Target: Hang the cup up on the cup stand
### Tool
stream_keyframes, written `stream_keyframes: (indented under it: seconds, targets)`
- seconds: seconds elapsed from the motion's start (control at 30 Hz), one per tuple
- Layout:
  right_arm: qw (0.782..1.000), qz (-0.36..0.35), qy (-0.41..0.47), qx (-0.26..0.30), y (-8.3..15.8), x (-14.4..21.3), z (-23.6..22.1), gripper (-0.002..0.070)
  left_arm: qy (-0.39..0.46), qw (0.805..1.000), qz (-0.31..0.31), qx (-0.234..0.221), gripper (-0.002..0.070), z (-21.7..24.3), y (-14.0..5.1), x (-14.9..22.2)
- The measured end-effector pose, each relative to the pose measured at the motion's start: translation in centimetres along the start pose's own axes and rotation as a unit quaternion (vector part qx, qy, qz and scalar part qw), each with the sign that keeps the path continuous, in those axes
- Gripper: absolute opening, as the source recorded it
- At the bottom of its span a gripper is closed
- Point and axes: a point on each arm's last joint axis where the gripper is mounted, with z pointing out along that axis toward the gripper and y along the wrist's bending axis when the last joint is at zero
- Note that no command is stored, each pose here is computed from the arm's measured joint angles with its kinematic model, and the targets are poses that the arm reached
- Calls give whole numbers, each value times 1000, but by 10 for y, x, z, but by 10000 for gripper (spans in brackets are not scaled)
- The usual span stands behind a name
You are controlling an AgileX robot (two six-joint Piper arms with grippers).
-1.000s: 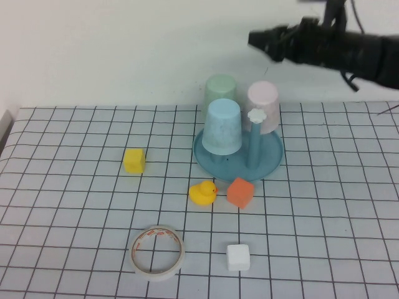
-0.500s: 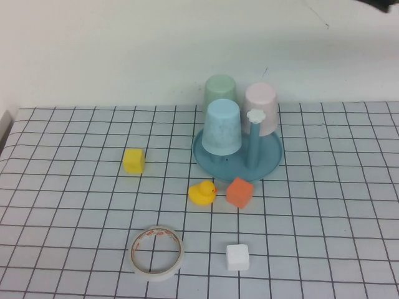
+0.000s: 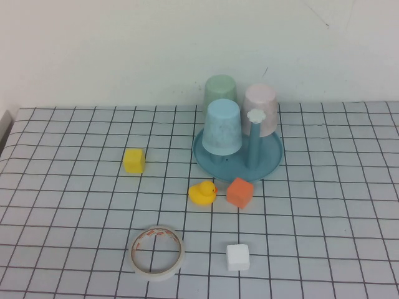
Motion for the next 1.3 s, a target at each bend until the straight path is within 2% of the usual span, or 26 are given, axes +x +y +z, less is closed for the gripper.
stream_keyframes:
  seconds: [0.03, 0.13, 0.4, 0.53, 0.67, 1.03, 1.3]
  targets:
    - [1000, -19, -13, 19, 18, 5, -16, 6, -7, 1000, 12, -13, 0, 0, 2, -1]
    - [998, -47, -26, 29, 43, 14, -35, 6, -9, 1000, 17, -19, 0, 0, 3, -2]
    - [984, -133, -83, 86, 100, 44, -86, 6, -10, 1000, 19, -21, 0, 0, 4, -2]
    - [974, -170, -100, 110, 117, 60, -103, 6, -10, 1000, 19, -21, 0, 0, 4, -2]
    - [972, -180, -100, 116, 121, 76, -108, 6, -10, 1000, 19, -21, 0, 0, 4, -2]
    - [982, -158, -47, 93, 113, 106, -101, 2, -10, 1000, 19, -21, 0, 0, 4, -2]
    - [980, -130, -9, 148, 89, 135, -97, 1, -10, 1000, 19, -21, 0, 0, 4, -2]
